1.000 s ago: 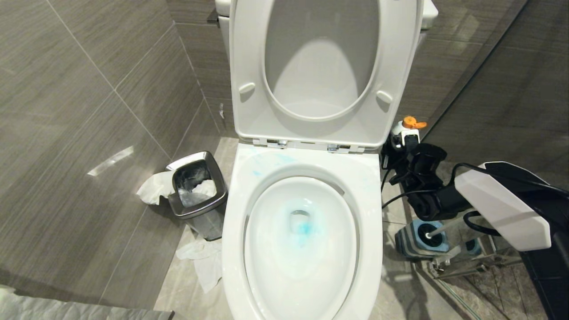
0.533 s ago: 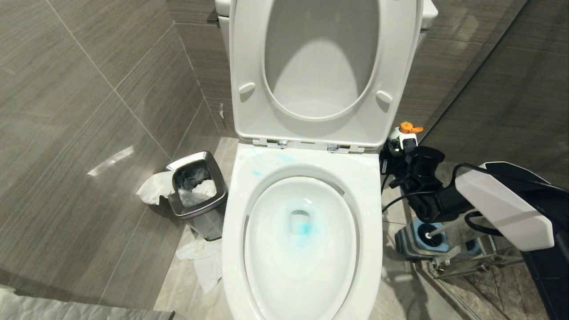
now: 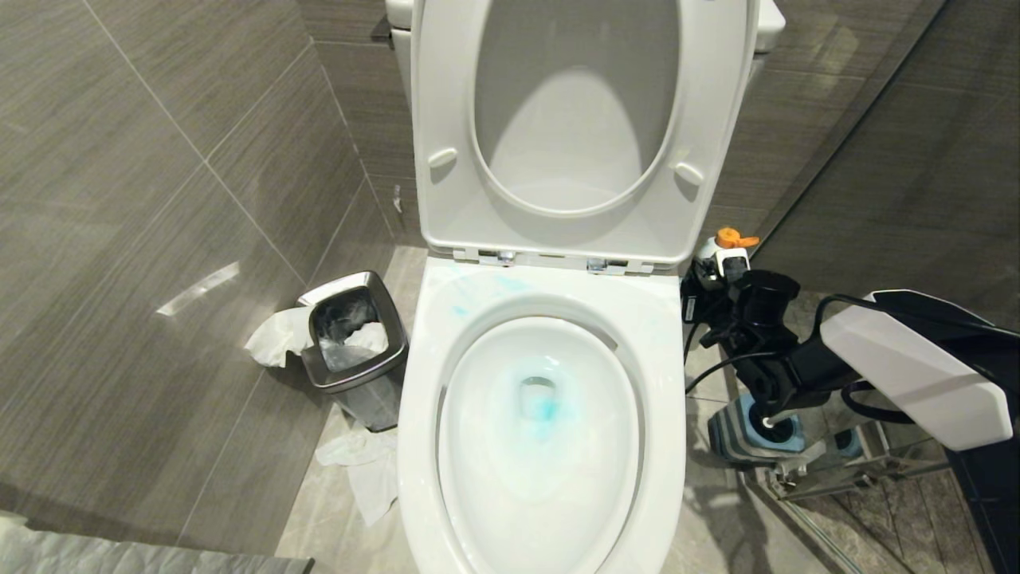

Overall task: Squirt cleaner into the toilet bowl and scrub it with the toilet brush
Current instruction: Place the cleaning agent on the floor

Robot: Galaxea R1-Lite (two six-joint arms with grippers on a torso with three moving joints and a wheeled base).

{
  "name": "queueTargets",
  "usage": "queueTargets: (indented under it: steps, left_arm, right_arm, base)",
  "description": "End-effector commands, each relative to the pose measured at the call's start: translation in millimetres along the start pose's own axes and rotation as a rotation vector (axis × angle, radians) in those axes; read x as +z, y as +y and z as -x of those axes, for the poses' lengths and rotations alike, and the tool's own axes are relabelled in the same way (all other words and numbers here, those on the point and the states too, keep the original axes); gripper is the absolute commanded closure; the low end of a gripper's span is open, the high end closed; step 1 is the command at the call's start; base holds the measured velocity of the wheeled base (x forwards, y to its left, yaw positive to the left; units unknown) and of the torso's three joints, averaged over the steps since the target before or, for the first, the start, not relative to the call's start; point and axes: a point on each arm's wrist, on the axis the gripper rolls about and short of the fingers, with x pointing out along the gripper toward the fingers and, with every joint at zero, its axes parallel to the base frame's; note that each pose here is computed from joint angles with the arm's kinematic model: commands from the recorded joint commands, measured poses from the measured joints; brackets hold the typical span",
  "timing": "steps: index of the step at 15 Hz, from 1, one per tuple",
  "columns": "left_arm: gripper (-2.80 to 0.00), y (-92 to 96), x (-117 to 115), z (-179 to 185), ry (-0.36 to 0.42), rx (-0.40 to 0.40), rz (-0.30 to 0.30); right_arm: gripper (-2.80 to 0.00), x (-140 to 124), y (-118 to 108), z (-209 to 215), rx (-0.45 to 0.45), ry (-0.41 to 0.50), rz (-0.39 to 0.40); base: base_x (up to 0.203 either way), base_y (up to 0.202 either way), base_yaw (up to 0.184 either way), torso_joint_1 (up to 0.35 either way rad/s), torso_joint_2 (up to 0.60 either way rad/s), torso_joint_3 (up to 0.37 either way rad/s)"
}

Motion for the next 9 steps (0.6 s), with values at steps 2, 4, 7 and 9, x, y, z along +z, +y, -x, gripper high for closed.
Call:
queueTargets:
  steps: [2, 4, 7, 9]
  left_arm:
    - [0.00, 0.0, 0.2, 0.1, 0.003, 0.000, 0.000]
    - [0.00, 0.1, -0.2, 0.1, 0.006, 0.003, 0.001]
    - [0.00, 0.1, 0.1, 0.2, 0.006, 0.003, 0.002]
    - [0.00, 0.0, 0.2, 0.2, 0.004, 0.001, 0.001]
  right_arm:
    - [0.00, -1.5, 0.1, 0.3, -0.002, -0.002, -0.010]
    - [0.00, -3.7, 0.7, -1.2, -0.002, -0.002, -0.011]
    - [0.00, -5.3, -5.1, -3.4, -0.015, -0.002, -0.013]
    - [0.00, -1.7, -9.6, -7.5, -0.026, -0.021, -0.018]
  base:
    - [0.000, 0.000, 0.000, 0.000, 0.00, 0.000]
    - [0.000, 0.000, 0.000, -0.001, 0.00, -0.032]
    - [0.000, 0.000, 0.000, 0.002, 0.01, -0.145]
    - [0.000, 0.000, 0.000, 0.001, 0.00, -0.186]
